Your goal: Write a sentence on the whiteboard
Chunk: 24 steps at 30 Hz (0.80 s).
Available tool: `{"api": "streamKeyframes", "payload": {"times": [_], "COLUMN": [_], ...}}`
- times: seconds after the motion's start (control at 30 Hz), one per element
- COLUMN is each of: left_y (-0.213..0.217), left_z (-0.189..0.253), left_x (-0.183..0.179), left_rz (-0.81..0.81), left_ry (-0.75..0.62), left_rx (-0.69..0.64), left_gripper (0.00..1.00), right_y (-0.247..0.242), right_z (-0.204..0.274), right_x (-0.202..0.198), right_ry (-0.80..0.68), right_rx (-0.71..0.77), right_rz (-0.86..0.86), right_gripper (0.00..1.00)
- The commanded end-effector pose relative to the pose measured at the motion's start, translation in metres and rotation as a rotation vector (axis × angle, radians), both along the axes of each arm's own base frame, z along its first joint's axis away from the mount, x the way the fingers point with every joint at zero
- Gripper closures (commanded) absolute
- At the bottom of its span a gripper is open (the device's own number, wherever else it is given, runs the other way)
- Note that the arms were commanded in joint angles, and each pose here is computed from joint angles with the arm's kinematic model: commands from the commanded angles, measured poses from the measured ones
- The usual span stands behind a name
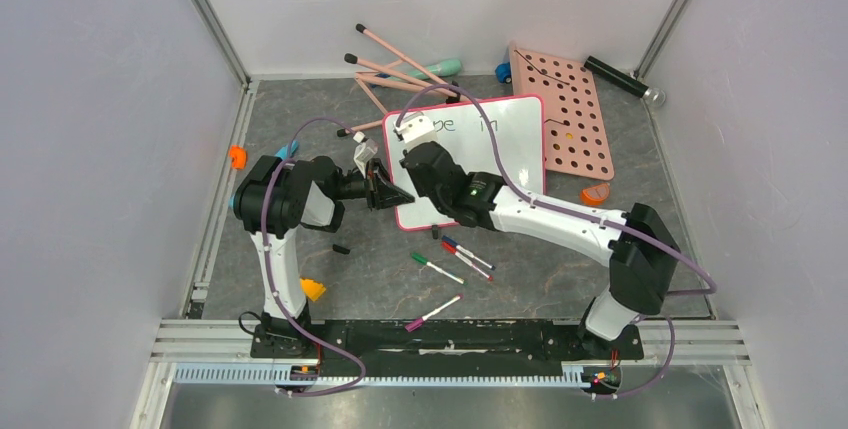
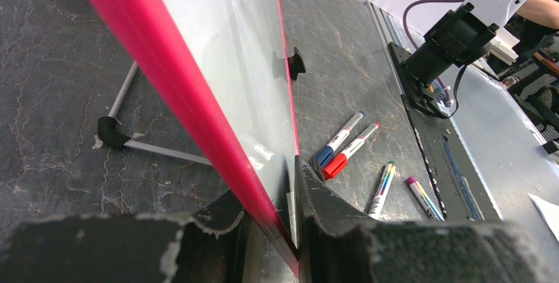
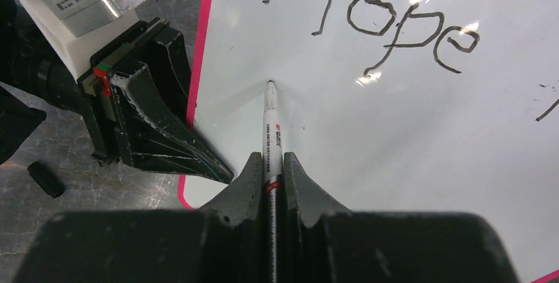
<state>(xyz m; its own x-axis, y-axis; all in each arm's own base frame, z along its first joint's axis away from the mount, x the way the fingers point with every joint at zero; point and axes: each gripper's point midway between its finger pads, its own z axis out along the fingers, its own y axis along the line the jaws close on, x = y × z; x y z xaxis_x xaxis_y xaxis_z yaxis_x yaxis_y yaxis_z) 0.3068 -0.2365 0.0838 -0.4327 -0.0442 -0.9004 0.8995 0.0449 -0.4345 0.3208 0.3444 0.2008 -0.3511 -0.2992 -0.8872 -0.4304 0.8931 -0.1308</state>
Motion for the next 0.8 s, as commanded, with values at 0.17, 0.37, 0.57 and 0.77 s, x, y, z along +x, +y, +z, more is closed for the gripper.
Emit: {"api": "streamKeyframes", "payload": {"times": [0.17,0.37,0.57,0.77], "left_y": [-0.002,-0.002,-0.002,-0.002], "left_z": [0.001,0.002,0.002,0.001], "left_x": [-0.01,-0.01,-0.01,-0.01], "left_rz": [-0.087,-0.09,-0.09,-0.091], "left_ry": [-0.159,-0.161,-0.16,-0.159], "left_rx": [-0.001,-0.001,-0.001,-0.001], "left_gripper": [0.79,0.79,0.79,0.79], "right_y": [0.015,0.016,0.013,-0.001], "right_z": [0.01,0.003,-0.002,0.0], "right_x": [0.005,0.001,-0.002,0.0], "right_ry": [-0.01,0.012,0.023,0.006], "right_rx": [0.002,-0.011,-0.032,-0.056], "right_rz": [0.025,0.052,0.065,0.01], "right_gripper": [1.0,1.0,1.0,1.0]}}
